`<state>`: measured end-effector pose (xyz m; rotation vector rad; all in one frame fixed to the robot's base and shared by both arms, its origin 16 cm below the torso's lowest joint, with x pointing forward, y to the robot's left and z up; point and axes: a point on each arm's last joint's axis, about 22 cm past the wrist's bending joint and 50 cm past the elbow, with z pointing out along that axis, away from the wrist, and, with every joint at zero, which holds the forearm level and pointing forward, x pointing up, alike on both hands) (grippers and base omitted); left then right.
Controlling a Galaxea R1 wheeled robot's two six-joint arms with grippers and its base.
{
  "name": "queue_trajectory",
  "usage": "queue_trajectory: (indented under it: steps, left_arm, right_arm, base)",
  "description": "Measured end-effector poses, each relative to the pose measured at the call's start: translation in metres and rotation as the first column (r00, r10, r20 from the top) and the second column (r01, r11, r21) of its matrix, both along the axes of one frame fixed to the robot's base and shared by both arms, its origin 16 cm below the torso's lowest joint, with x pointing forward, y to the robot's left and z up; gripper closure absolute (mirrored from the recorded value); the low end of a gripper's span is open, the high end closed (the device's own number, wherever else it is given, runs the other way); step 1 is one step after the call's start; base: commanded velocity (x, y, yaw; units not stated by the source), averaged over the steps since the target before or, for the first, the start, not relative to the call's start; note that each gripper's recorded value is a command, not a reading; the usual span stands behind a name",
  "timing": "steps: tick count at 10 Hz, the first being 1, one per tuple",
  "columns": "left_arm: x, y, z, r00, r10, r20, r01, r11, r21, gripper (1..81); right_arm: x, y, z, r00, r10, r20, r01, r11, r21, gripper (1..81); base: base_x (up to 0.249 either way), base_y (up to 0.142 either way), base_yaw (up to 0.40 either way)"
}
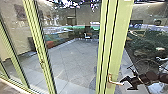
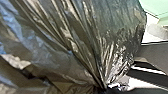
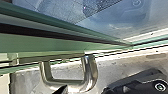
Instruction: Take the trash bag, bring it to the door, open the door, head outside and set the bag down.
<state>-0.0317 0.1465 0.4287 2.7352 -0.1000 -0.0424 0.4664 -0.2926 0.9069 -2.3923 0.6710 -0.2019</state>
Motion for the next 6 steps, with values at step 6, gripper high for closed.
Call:
queue_trajectory:
  steps: [6]
  left_arm:
    - [-0.002, 0.007, -0.001, 1.0, 0.001, -0.004, -0.001, 1.0, 0.008, 81.1]
  right_arm:
    - [0.022, 0.019, -0.06, 0.9939, -0.077, -0.079, 0.076, 0.997, -0.011, 1.0]
  base:
    - [0.0, 0.0, 0.0]
